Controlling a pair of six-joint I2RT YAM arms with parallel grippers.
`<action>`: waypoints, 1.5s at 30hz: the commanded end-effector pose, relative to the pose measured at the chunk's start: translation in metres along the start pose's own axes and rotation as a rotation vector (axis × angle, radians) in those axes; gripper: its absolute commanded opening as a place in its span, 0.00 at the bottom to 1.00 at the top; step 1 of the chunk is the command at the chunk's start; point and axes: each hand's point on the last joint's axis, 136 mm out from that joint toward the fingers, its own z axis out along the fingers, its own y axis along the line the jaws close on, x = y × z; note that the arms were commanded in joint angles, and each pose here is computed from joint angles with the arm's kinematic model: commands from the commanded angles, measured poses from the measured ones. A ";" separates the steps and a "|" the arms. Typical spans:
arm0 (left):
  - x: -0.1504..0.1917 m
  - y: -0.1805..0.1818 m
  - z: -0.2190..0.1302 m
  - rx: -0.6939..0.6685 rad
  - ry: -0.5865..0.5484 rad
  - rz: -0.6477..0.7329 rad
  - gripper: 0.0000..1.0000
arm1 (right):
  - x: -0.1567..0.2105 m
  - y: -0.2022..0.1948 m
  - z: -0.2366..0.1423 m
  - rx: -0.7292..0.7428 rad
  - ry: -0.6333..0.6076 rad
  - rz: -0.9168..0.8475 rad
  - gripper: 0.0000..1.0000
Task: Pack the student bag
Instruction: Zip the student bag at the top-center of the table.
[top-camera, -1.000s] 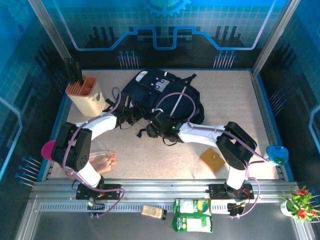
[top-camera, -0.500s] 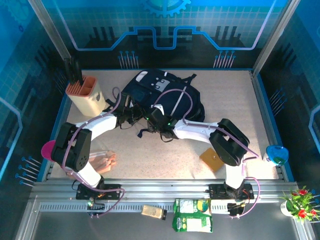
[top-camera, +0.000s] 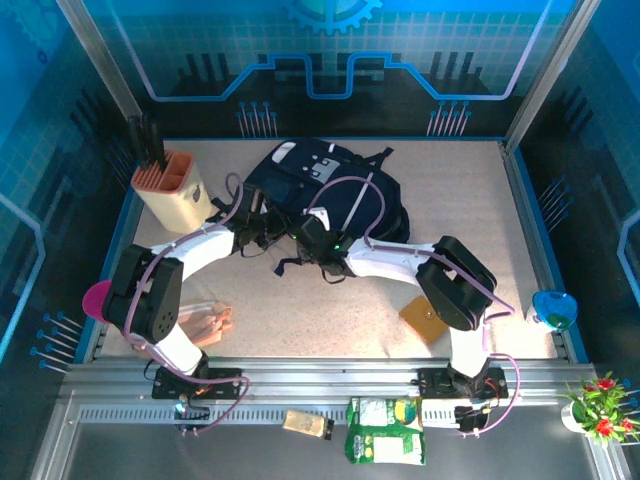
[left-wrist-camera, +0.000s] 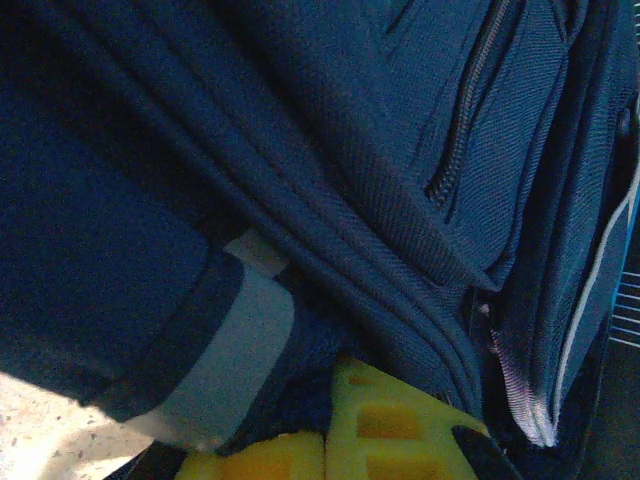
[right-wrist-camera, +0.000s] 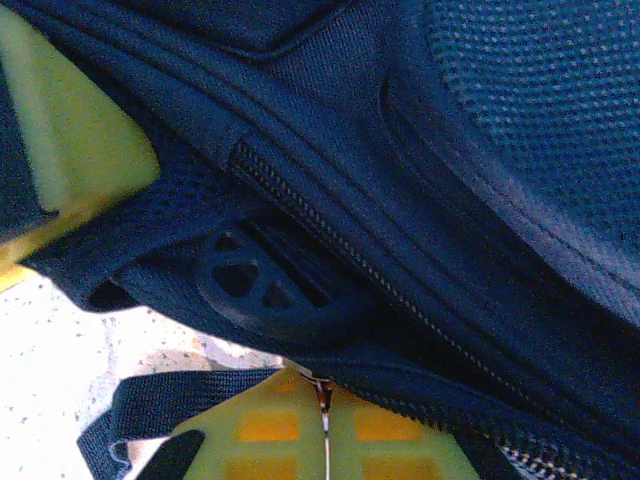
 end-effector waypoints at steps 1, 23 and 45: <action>-0.005 -0.038 -0.021 0.087 -0.013 0.086 0.00 | -0.009 -0.051 -0.010 0.133 -0.070 0.018 0.05; -0.014 -0.024 -0.010 0.040 -0.010 0.098 0.00 | 0.037 -0.181 -0.064 0.300 0.012 0.026 0.00; -0.044 0.031 -0.027 -0.063 -0.108 -0.034 0.62 | 0.025 -0.001 -0.016 -0.242 0.179 -0.076 0.00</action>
